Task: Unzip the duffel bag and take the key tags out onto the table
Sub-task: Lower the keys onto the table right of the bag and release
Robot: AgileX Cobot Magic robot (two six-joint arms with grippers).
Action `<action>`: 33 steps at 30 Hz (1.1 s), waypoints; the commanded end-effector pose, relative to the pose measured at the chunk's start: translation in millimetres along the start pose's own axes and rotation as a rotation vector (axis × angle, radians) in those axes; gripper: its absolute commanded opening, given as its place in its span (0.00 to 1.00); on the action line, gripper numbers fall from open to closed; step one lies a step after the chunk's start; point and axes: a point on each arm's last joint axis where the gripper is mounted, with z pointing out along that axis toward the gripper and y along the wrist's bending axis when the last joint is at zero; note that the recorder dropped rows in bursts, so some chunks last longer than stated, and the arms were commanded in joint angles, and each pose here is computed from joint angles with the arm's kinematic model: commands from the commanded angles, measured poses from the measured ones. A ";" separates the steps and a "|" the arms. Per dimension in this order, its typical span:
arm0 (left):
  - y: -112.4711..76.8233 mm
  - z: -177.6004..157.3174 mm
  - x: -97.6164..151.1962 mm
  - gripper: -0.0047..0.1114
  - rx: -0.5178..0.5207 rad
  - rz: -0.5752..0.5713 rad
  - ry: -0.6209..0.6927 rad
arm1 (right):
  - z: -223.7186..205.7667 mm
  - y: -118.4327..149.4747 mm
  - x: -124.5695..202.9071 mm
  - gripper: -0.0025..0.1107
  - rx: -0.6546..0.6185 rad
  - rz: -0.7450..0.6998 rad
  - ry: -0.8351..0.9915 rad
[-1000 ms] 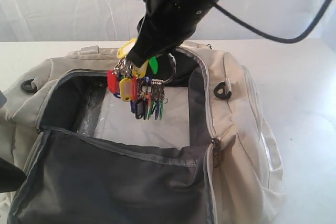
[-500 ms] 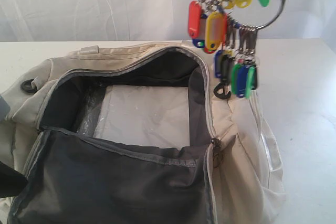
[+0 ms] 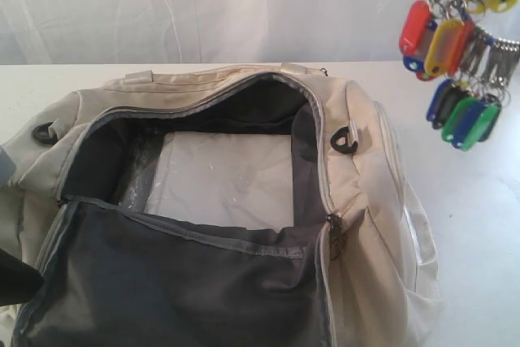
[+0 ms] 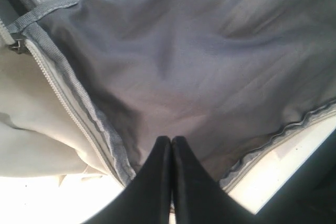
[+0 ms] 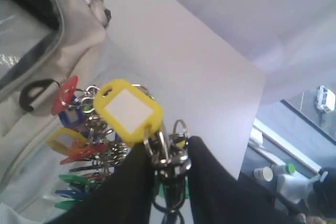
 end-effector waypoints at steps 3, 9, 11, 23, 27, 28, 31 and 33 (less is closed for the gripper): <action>-2.6 -0.4 1.5 0.04 0.018 0.004 0.001 | 28.7 -4.3 23.0 0.02 0.020 0.051 0.084; -2.6 -0.4 1.5 0.04 0.018 0.004 0.001 | 67.1 -9.9 43.3 0.02 -0.021 0.158 0.144; -2.8 -0.4 1.5 0.04 0.019 0.002 0.000 | 78.4 -10.7 47.4 0.02 -0.040 0.174 0.171; -2.9 -0.4 1.5 0.04 0.021 0.001 0.000 | 156.8 -19.9 75.6 0.02 -0.204 0.351 0.342; -3.0 -0.2 1.4 0.04 0.022 0.000 -0.002 | 173.5 -21.1 84.3 0.02 -0.197 0.375 0.351; -3.0 -0.2 1.4 0.04 0.022 0.000 -0.002 | 178.0 -19.5 86.3 0.02 -0.198 0.375 0.355; -3.0 -0.2 1.4 0.04 0.022 0.000 -0.002 | 191.4 -14.7 91.5 0.02 -0.206 0.380 0.362; -3.0 -0.2 1.4 0.04 0.022 0.000 -0.002 | 200.6 -8.8 94.5 0.02 -0.234 0.413 0.362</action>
